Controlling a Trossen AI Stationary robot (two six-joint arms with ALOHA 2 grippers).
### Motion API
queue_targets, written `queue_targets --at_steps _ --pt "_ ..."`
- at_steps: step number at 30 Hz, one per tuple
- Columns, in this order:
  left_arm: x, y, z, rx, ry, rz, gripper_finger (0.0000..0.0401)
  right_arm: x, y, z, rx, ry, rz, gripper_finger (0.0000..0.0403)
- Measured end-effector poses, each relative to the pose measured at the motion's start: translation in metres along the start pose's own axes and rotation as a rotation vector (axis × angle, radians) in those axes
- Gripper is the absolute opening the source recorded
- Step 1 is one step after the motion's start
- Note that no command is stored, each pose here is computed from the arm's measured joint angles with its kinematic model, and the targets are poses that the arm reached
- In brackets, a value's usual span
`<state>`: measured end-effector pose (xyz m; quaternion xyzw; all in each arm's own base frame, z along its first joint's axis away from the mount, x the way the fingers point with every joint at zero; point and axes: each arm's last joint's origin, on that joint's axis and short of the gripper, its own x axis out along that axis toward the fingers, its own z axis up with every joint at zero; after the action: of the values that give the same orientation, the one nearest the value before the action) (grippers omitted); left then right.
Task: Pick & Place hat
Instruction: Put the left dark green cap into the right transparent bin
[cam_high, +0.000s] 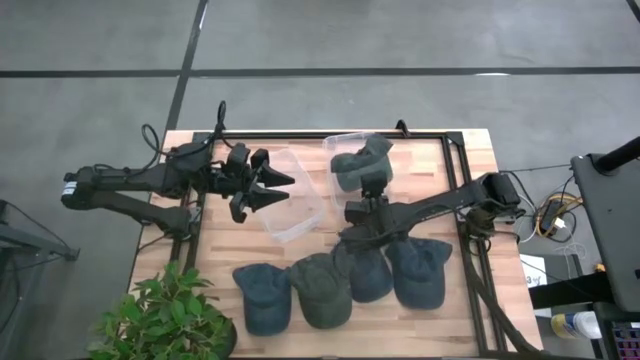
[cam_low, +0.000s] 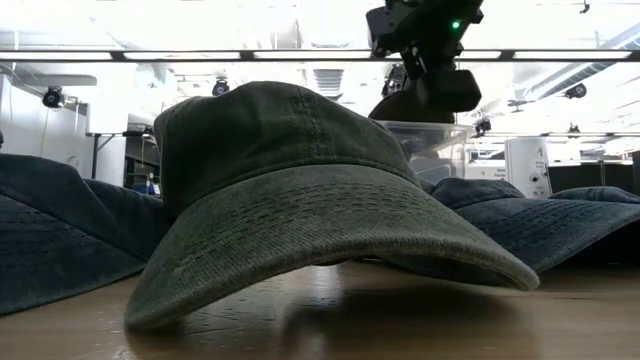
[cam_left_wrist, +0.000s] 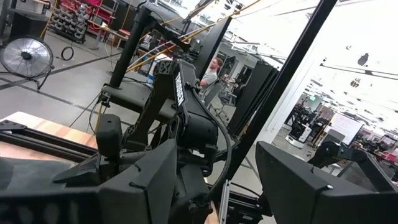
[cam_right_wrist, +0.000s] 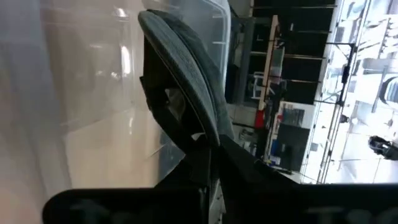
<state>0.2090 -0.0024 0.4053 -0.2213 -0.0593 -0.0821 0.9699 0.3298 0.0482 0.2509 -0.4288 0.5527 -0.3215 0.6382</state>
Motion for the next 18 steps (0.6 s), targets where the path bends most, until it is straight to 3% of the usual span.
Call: queue_targets --at_steps 4,18 --pt "0.0 0.0 0.0 0.0 -0.001 0.001 0.0211 0.0 -0.005 0.003 0.012 -0.014 -0.087 0.0012" --pt "0.0 0.0 0.0 0.0 0.003 0.004 0.0211 -0.015 -0.041 0.015 0.245 -0.071 -0.147 0.0012"
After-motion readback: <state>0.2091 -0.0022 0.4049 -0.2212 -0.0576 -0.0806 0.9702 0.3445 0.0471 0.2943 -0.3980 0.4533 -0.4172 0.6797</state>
